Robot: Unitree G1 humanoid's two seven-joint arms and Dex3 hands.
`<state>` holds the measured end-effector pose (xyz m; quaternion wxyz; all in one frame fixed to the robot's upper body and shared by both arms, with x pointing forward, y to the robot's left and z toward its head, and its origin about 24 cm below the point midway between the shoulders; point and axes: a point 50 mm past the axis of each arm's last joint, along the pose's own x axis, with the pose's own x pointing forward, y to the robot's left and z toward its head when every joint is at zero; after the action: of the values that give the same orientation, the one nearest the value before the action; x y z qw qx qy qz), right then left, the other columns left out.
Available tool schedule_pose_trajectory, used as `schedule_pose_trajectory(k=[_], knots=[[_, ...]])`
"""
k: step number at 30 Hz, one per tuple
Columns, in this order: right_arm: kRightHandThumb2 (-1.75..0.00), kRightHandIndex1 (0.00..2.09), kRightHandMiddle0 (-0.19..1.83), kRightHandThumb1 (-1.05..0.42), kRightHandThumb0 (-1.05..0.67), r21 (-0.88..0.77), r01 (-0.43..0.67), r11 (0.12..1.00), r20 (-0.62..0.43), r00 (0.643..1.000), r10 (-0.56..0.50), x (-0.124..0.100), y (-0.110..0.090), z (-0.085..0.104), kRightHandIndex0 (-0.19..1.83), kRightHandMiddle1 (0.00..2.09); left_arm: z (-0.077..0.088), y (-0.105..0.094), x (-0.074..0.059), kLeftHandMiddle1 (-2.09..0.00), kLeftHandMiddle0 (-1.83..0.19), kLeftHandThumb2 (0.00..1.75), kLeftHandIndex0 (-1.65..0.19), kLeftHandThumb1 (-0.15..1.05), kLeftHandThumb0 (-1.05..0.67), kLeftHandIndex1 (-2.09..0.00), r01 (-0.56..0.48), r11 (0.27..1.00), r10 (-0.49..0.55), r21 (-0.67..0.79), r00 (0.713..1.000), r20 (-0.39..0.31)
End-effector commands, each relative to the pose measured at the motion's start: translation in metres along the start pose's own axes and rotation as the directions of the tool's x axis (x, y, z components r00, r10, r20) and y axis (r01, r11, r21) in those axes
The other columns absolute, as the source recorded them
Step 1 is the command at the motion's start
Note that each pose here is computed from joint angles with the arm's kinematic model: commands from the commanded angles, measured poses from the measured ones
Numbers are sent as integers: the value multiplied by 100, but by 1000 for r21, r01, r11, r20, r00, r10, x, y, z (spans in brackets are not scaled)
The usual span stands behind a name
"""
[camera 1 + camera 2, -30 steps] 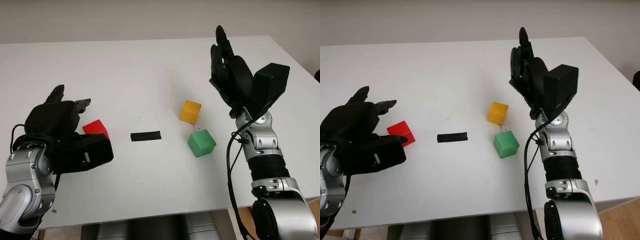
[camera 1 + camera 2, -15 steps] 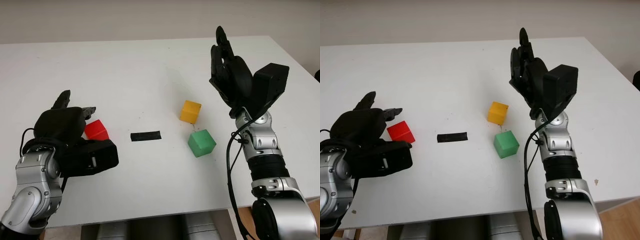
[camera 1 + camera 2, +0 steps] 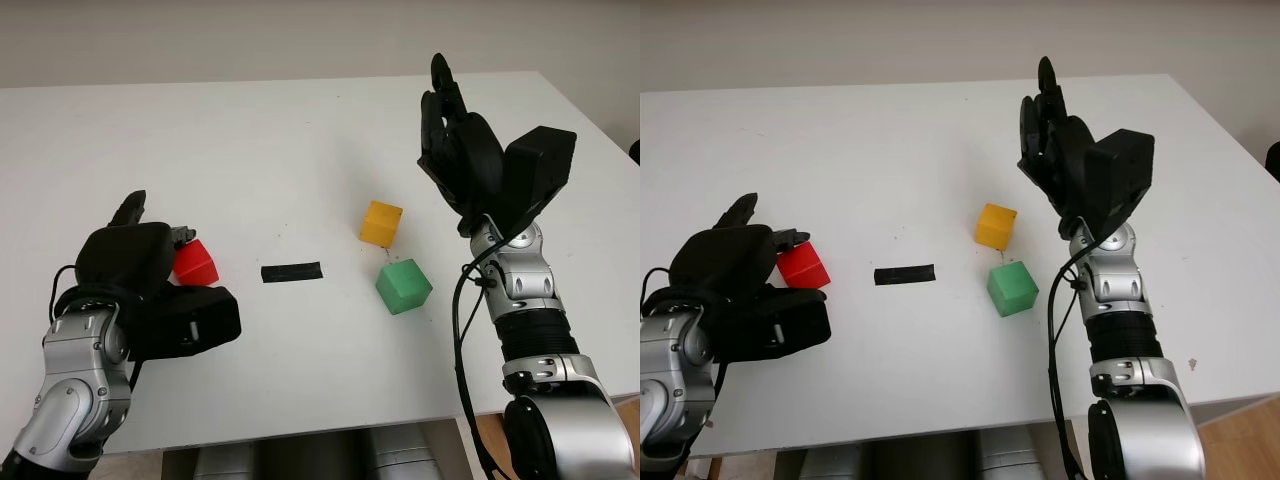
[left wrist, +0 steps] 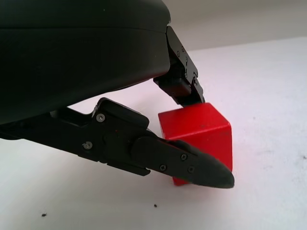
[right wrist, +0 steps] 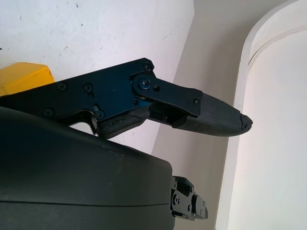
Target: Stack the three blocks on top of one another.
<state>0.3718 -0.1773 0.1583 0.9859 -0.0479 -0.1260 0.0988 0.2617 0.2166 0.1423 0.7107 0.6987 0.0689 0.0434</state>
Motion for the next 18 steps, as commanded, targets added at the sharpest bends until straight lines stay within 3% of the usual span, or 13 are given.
schedule_pose_trajectory(k=[1,11,18], knots=[[-74,0,-19,-105,-81,-8,-5,1000,32,999,6,4,0,8,-19,0,-2,-1,0,-6,-2,6,-35,104,-64,-85,-8,1000,8,-2,1000,-12],[-74,0,-19,-105,-80,4,-3,1000,27,1000,3,4,1,8,-19,0,-1,-2,0,-6,-8,17,-28,105,-40,-117,-43,999,43,-4,999,-2],[-73,0,-19,-105,-80,1,-2,1000,29,1000,2,4,1,8,-19,0,-2,-1,1,-6,-13,10,-26,105,-36,-137,-47,999,47,12,999,2]])
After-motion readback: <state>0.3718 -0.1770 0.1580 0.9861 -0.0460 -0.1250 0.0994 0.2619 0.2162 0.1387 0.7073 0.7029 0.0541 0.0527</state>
